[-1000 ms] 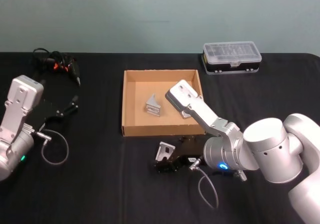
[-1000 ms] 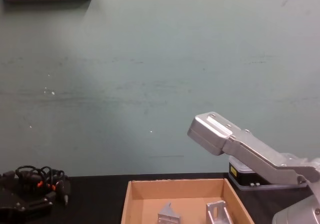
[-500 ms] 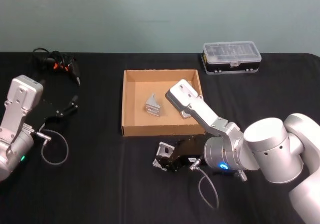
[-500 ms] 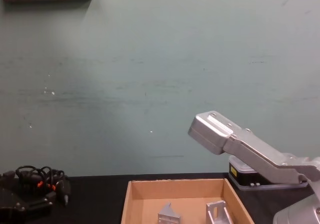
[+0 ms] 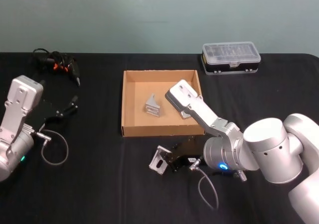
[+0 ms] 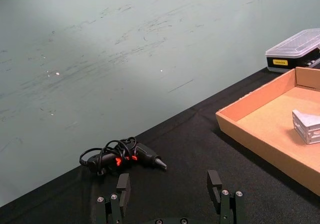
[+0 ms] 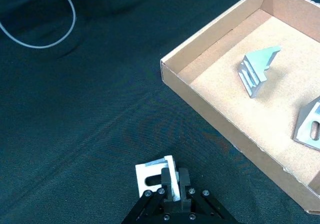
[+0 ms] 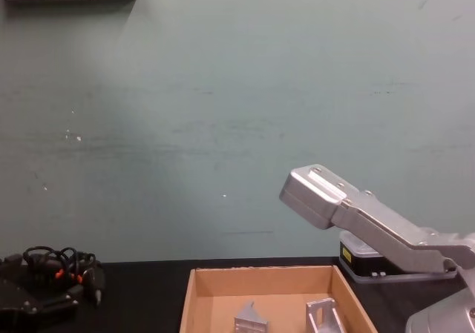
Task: Use one hand to pick up the angle iron from the table and place it into the box.
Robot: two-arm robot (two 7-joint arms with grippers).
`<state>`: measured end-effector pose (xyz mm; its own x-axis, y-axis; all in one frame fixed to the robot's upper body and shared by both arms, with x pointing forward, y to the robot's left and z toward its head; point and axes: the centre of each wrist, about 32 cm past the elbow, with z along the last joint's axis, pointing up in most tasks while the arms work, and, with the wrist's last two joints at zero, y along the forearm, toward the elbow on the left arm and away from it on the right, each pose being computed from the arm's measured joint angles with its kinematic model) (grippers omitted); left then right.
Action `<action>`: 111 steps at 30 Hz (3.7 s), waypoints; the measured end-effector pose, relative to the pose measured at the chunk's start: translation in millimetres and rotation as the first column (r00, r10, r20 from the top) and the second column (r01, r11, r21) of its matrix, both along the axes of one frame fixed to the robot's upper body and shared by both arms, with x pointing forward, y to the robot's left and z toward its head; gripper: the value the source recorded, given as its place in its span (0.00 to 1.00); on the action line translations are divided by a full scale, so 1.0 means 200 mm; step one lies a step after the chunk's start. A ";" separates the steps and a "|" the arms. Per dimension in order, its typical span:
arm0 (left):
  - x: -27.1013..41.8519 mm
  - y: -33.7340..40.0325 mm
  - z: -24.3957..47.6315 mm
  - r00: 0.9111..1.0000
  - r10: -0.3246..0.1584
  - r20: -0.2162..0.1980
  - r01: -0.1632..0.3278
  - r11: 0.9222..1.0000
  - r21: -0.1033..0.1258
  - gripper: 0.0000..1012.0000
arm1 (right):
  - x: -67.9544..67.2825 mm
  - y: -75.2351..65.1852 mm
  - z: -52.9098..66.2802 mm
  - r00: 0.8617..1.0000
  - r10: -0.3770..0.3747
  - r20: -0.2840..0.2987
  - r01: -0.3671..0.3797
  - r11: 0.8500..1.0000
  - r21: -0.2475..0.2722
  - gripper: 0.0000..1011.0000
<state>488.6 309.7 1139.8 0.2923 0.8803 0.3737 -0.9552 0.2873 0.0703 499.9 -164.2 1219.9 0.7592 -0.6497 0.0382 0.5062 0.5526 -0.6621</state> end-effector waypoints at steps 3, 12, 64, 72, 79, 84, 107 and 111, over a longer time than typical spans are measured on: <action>0.000 0.000 0.000 1.000 0.000 0.000 0.000 1.000 0.000 1.00 | 0.00 0.00 0.00 1.000 0.000 0.000 0.000 1.000 0.000 0.09; 0.000 0.000 0.000 1.000 0.000 0.000 0.000 1.000 0.000 1.00 | -0.01 -0.01 0.07 1.000 -0.002 0.022 0.001 0.999 0.032 0.09; 0.000 0.000 0.000 1.000 0.000 0.000 0.000 1.000 0.000 1.00 | 0.72 0.17 0.10 0.957 -0.278 0.078 0.280 0.960 -0.008 0.09; 0.000 0.000 0.000 1.000 0.000 0.000 0.000 1.000 0.000 1.00 | 0.74 0.19 0.09 0.962 -0.264 0.068 0.267 0.963 -0.034 0.09; 0.000 0.000 0.000 1.000 0.000 0.000 0.000 1.000 0.000 1.00 | 0.74 0.20 0.08 0.963 -0.262 0.063 0.264 0.964 -0.038 0.09; 0.000 0.000 0.000 1.000 0.000 0.000 0.000 1.000 0.000 1.00 | 0.74 0.20 0.09 0.963 -0.262 0.064 0.264 0.964 -0.037 0.09; 0.000 0.000 0.000 1.000 0.000 0.000 0.000 1.000 0.000 1.00 | 0.74 0.19 0.09 0.963 -0.262 0.064 0.265 0.964 -0.035 0.69; 0.000 0.000 0.000 1.000 0.000 0.000 0.000 1.000 0.000 1.00 | 0.74 0.19 0.09 0.963 -0.263 0.064 0.265 0.964 -0.035 0.82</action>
